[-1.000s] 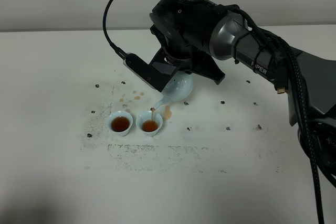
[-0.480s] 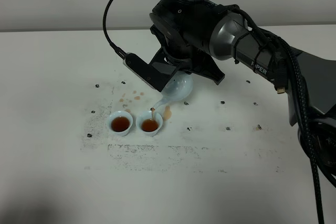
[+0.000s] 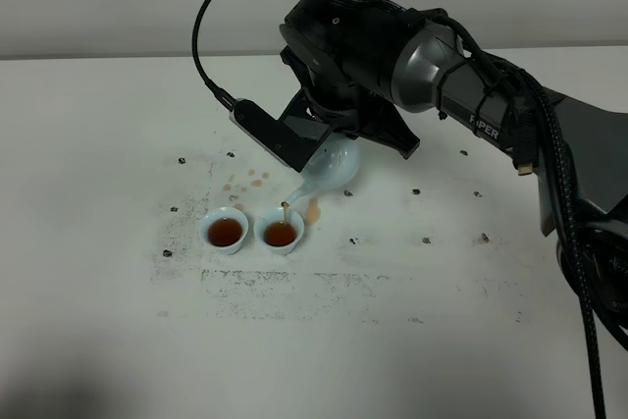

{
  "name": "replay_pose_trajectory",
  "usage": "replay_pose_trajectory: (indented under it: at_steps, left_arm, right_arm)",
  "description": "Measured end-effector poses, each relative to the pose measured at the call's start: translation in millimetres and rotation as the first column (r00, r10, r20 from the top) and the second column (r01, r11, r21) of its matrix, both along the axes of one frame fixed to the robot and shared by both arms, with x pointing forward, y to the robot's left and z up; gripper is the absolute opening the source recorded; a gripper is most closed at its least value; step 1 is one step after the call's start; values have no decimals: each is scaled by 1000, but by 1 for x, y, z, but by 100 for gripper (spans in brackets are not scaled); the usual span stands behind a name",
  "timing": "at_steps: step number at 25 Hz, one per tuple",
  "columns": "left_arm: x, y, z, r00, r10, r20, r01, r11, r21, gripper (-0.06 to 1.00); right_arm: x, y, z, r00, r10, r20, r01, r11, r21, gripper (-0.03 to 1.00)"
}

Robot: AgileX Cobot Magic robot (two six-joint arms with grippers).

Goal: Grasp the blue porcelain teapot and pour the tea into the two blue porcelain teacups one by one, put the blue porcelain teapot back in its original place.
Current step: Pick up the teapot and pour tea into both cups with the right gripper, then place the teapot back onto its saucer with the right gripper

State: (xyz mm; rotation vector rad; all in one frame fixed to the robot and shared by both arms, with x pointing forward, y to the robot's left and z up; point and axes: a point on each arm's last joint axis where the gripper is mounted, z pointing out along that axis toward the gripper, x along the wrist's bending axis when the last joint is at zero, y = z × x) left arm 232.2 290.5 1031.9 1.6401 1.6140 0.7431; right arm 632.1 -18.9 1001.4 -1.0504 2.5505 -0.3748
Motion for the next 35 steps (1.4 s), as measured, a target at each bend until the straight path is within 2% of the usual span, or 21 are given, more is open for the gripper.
replay_pose_trajectory:
  at_steps: [17,22,26,29,32,35]
  left_arm:
    - [0,0,0,1000,0,0,0,1000,0,76]
    - [0,0,0,1000,0,0,0,1000,0,76]
    - [0,0,0,1000,0,0,0,1000,0,76]
    - [0,0,0,1000,0,0,0,1000,0,76]
    - [0,0,0,1000,0,0,0,1000,0,76]
    - [0,0,0,1000,0,0,0,1000,0,76]
  right_arm:
    - [-2,1,-1,1000,-6,-20,6,1000,21,5]
    - [-4,2,-3,993,-30,-113,43,993,110,5]
    - [6,-7,9,987,-56,-151,88,974,209,5]
    - [17,-16,24,986,-75,-151,118,947,299,5]
    - [24,-24,30,976,-93,-198,166,905,392,5]
    - [29,-32,31,964,-101,-245,205,873,444,5]
